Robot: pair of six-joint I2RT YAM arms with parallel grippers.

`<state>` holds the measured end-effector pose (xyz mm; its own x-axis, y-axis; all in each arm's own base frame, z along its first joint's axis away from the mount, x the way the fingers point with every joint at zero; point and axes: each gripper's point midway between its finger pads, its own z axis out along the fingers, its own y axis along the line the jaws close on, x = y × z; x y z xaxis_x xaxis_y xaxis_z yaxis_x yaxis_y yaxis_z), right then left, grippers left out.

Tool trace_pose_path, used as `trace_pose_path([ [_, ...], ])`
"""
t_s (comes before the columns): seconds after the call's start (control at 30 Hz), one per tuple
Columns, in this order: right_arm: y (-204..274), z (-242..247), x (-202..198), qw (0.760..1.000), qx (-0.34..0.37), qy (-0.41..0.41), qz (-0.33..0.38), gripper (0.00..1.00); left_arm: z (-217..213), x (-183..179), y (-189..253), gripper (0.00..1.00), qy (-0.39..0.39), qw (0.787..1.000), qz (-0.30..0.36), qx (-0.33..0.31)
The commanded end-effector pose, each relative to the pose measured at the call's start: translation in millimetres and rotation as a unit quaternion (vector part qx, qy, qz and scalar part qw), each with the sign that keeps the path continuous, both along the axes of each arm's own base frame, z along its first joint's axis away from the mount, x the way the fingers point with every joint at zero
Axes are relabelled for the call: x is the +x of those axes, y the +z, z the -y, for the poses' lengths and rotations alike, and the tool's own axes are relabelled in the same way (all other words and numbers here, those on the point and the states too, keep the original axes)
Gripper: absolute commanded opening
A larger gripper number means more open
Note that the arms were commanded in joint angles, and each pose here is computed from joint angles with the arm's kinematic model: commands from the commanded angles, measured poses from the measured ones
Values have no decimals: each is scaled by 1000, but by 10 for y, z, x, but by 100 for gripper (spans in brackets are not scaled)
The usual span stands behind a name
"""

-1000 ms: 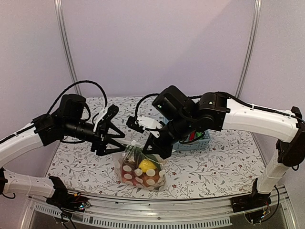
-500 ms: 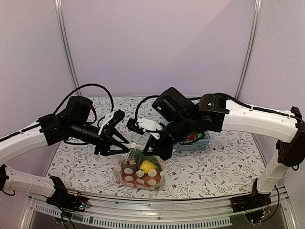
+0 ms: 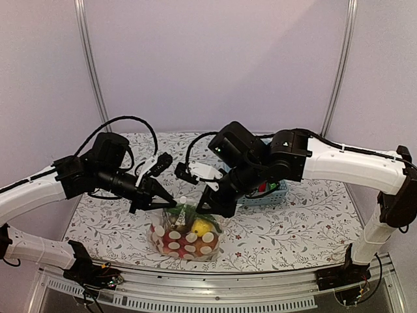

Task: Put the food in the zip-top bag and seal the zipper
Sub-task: Pass from the right arm to the left

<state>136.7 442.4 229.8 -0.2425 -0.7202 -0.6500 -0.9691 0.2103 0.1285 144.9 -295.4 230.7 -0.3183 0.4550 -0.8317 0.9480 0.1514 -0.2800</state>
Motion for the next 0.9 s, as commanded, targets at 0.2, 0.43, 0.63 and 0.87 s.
trace_pose_path([
  [0.2, 282, 142, 147, 998, 38, -45, 30, 53, -10, -64, 106, 0, -7, 1000, 10, -8],
  [0.43, 543, 72, 229, 990, 110, -81, 38, 70, -19, -82, 140, 0, -9, 1000, 12, -13],
  [0.63, 601, -115, 269, 983, 161, -87, 14, 64, -32, -88, 152, 0, -7, 1000, 15, -15],
  [0.87, 427, -287, 272, 985, 154, -75, -17, 49, -32, -89, 150, 0, -8, 1000, 16, -14],
])
